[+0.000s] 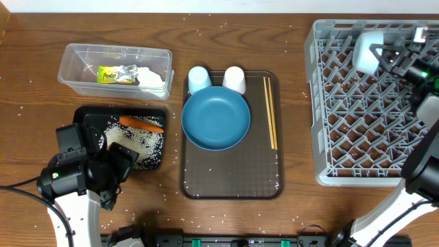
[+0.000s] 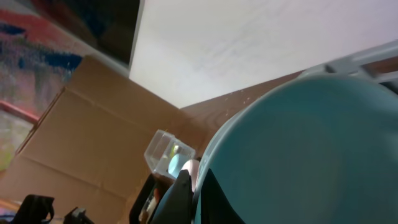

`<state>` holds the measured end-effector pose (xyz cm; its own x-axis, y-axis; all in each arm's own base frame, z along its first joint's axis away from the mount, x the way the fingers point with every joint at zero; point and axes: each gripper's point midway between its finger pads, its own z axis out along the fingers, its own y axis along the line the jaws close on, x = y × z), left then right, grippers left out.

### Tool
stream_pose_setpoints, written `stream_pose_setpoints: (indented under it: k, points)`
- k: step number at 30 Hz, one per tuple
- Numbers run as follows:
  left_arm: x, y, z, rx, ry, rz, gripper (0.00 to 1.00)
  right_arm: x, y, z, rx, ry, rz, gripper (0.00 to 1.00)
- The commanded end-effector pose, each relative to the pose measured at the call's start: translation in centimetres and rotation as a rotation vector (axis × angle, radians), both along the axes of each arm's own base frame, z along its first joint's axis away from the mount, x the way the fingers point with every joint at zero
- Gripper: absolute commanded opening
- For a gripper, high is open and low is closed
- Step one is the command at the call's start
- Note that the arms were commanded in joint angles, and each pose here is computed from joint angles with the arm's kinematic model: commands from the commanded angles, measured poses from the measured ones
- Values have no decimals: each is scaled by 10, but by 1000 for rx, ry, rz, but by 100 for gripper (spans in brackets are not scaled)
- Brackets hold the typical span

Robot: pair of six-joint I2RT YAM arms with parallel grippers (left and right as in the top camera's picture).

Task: Sort waste into correct bins and load items into the dishwasher rack
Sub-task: 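Lower the bowl into the rack and release it with the right gripper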

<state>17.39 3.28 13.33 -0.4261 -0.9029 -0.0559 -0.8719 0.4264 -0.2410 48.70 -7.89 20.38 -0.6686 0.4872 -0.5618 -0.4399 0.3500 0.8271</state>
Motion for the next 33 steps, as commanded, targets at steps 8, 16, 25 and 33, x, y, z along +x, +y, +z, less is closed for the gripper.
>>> stream_pose_setpoints:
  k: [8,16,25,33]
  points:
    - [-2,3,1,14,2,3,98,2,-18,-6,5,14,-48,1]
    - [-2,3,1,14,2,3,98,4,-24,-33,39,68,-51,1]
    - [-2,3,1,14,2,3,98,3,-46,-41,51,88,-109,1]
    - [-2,3,1,14,2,3,98,-8,-77,-28,105,115,-152,18]
